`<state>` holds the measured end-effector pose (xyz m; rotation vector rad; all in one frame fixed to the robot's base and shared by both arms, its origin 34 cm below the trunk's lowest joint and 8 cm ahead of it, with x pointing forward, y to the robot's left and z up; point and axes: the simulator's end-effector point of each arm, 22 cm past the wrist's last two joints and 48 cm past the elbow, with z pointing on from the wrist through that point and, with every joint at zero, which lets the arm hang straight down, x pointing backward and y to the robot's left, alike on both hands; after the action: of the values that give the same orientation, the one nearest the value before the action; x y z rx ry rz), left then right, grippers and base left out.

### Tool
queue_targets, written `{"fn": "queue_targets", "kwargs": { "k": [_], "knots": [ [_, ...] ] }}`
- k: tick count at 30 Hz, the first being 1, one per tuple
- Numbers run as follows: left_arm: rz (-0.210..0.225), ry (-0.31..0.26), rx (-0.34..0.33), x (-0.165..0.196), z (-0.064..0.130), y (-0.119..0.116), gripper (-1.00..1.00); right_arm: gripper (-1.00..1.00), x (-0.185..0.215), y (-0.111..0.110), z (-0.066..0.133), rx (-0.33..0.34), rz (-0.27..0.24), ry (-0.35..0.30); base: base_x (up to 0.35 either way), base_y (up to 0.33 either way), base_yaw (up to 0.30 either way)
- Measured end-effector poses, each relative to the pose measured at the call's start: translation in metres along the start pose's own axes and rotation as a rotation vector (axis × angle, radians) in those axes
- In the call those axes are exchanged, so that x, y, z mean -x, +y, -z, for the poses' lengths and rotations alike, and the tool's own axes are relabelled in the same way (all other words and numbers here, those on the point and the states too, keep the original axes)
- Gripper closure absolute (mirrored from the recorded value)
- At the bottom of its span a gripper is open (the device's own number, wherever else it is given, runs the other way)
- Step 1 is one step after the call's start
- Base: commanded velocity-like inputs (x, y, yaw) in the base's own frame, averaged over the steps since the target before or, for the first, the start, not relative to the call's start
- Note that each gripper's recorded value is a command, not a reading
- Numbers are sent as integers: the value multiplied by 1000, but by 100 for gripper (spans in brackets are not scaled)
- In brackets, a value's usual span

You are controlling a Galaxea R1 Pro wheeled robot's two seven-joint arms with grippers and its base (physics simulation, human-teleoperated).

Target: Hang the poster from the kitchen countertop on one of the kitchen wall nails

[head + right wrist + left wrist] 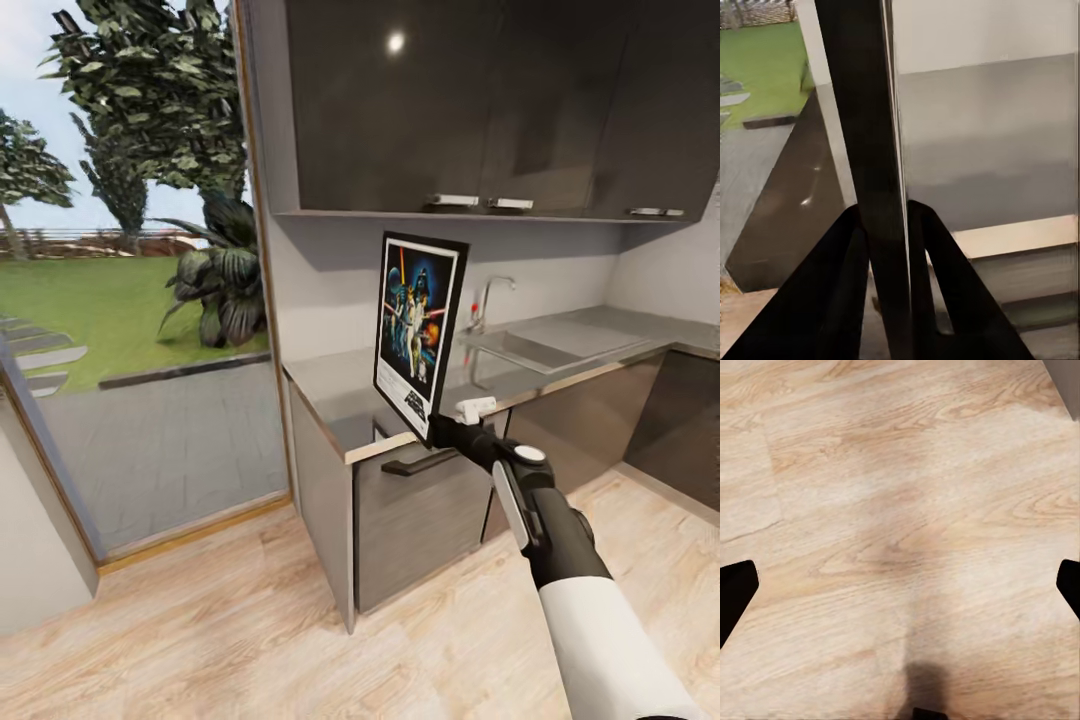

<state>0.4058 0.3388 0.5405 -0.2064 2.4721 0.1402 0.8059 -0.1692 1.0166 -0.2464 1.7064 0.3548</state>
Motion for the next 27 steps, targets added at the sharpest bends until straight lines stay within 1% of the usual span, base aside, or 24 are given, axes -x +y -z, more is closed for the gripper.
{"fn": "queue_targets", "kwargs": {
  "k": [4,11,13,14,16,17,18,19,21,22,24,25,27],
  "knots": [
    [0,0,0,0,0,0,-100,100,8,3,4,2,7,-16,-334,0,0],
    [0,0,0,0,0,0,-100,100,11,4,5,4,9,-20,-334,0,0],
    [32,-2,27,0,0,14,-100,100,13,9,5,15,16,-24,-334,0,0],
    [40,-2,35,0,0,18,-100,100,13,12,4,21,22,-22,-334,0,0],
    [67,-3,59,0,1,30,-100,100,14,31,2,57,56,-19,-319,0,24],
    [82,-3,74,0,2,37,-100,100,20,50,1,91,87,-27,-261,0,80],
    [83,-4,76,0,2,39,-100,100,20,52,1,93,96,-27,-134,0,174],
    [80,-6,84,1,2,46,-100,100,21,59,1,104,96,-30,-107,0,196],
    [76,-7,84,2,2,51,-100,100,21,66,0,116,98,-30,-70,0,225],
    [72,-8,77,3,2,52,-100,100,20,75,-1,132,106,-27,-44,0,246],
    [73,-10,65,4,2,52,-100,100,18,85,-2,150,120,-22,-29,0,258],
    [87,-12,60,5,2,54,-100,100,16,94,-3,166,129,-18,-18,0,266],
    [107,-15,61,5,2,58,-100,100,16,100,-3,178,133,-17,-34,18,271]
  ]
}}
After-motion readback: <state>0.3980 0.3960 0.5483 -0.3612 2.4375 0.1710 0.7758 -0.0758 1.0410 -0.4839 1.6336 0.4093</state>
